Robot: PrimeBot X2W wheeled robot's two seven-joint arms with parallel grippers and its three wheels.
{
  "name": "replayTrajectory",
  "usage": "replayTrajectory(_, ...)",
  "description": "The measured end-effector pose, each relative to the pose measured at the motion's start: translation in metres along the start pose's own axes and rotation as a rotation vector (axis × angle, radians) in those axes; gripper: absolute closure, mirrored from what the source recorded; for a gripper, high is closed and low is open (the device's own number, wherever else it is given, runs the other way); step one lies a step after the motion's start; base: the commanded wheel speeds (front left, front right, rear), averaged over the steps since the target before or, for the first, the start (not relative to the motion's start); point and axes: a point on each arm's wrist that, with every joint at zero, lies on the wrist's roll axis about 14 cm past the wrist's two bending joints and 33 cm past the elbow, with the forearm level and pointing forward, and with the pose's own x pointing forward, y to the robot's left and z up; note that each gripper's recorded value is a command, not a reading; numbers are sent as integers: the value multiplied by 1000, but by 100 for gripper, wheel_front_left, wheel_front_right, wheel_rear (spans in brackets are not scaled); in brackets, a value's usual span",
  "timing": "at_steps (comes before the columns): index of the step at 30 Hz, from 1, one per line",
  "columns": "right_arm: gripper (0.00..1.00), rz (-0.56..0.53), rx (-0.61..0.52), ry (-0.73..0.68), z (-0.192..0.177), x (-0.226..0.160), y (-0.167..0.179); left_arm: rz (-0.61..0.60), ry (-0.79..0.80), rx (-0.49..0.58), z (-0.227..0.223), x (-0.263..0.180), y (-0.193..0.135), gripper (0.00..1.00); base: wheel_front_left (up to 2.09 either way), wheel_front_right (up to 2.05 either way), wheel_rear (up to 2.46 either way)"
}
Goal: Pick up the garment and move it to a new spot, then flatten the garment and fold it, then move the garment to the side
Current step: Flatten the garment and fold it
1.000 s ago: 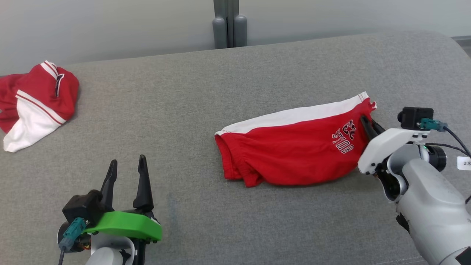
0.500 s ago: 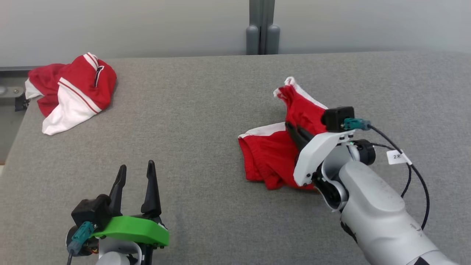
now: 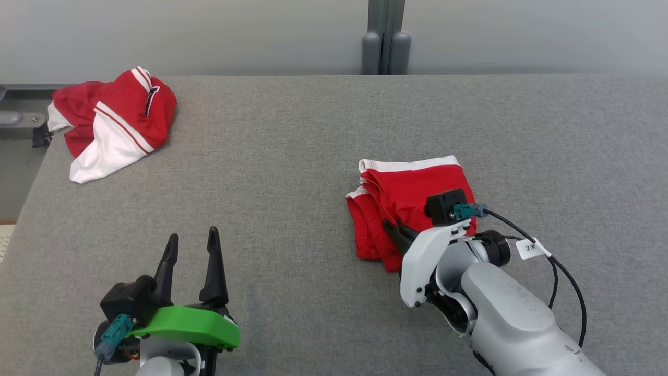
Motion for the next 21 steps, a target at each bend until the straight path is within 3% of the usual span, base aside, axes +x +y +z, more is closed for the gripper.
replayTrajectory(3,93,4,-12,-3,0,-2,1,-14,4,-3,-2,2,-5,0,0,0,0)
replayTrajectory(5,79,8,-14,-7,1,-4,3,-22,6,-4,-2,4,-8,0,0,0,0)
replayTrajectory(6,57,10,-15,-8,0,-5,4,-27,8,-4,-3,5,-9,0,0,0,0)
replayTrajectory(8,0,14,-14,-13,0,-8,5,-37,12,-4,-5,6,-13,0,0,0,0)
replayTrajectory(16,0,47,-20,-133,29,-12,16,-61,24,-7,-9,8,-21,0,0,0,0)
replayTrajectory(21,0,-9,-27,-192,46,-21,-12,-77,32,-20,-13,6,-29,0,0,0,0)
